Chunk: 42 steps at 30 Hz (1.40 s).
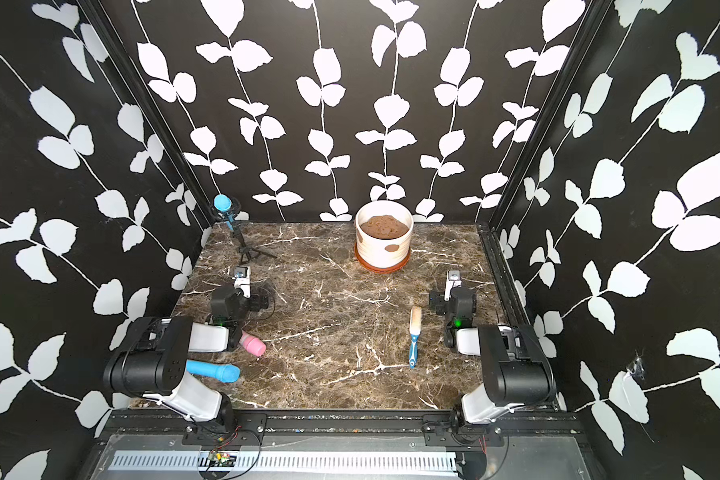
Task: Scrub the dried mud off the ceramic pot
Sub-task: Move the pot to the center of the board.
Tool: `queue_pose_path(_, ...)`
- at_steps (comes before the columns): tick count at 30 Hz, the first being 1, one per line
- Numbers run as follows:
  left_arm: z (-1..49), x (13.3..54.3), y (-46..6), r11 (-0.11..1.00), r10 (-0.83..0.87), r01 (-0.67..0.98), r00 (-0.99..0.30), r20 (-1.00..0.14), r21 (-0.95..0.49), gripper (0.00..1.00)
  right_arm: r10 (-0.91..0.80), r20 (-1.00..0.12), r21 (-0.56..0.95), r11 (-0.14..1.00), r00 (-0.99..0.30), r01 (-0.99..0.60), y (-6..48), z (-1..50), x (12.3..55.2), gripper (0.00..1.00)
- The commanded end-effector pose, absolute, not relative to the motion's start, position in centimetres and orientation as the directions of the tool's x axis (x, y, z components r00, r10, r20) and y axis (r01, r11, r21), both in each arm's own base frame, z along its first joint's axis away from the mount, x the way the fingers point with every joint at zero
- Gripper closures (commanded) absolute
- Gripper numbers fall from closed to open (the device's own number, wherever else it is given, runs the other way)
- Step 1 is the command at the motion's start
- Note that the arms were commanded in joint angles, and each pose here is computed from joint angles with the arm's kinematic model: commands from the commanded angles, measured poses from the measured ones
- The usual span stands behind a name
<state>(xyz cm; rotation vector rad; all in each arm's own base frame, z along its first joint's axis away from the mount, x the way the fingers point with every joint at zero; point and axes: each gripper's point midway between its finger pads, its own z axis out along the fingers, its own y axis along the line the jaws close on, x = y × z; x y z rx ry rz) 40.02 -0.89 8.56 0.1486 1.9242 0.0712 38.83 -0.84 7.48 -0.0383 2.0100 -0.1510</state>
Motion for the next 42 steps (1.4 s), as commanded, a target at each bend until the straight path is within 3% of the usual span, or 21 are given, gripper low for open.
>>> queue_pose_path(1, 9.7, 40.4, -1.1, 0.988, 0.151, 0.076, -0.319, -0.936, 0.134, 0.02, -0.089, -0.924, -0.115, 0.992, -0.371, 0.048, -0.7, 9.2, 39.7, 0.00)
queue_pose_path(22, 9.8, 40.4, -1.1, 0.988, 0.151, 0.076, -0.317, -0.936, 0.134, 0.01, -0.089, -0.925, -0.115, 0.992, -0.370, 0.048, -0.7, 9.2, 39.6, 0.00)
queue_pose_path(27, 10.2, 39.4, -3.4, 0.966, 0.199, 0.213, -0.244, -0.949, 0.148, 0.01, -0.083, -0.923, -0.112, 0.992, -0.375, 0.056, -0.9, 10.5, 39.2, 0.00)
queue_pose_path(33, 10.8, 38.6, -3.8, 0.961, 0.208, 0.227, -0.212, -0.955, 0.159, 0.02, 0.044, -0.858, -0.039, 0.988, -0.511, 0.150, -1.8, 14.7, 36.7, 0.01)
queue_pose_path(38, 12.4, 38.0, -3.8, 0.962, 0.205, 0.221, -0.183, -0.962, 0.163, 0.01, 0.281, -0.770, 0.182, 0.957, -0.573, 0.225, -0.5, 19.9, 34.4, 0.00)
queue_pose_path(40, 12.7, 37.9, -3.8, 0.963, 0.215, 0.212, -0.241, -0.946, 0.165, 0.01, 0.380, -0.725, 0.263, 0.923, -0.574, 0.280, -0.2, 21.0, 33.4, 0.01)
queue_pose_path(42, 13.4, 37.8, -3.7, 0.964, 0.252, 0.165, -0.298, -0.921, 0.210, 0.01, 0.540, -0.613, 0.326, 0.838, -0.576, 0.439, -0.8, 19.6, 30.9, 0.01)
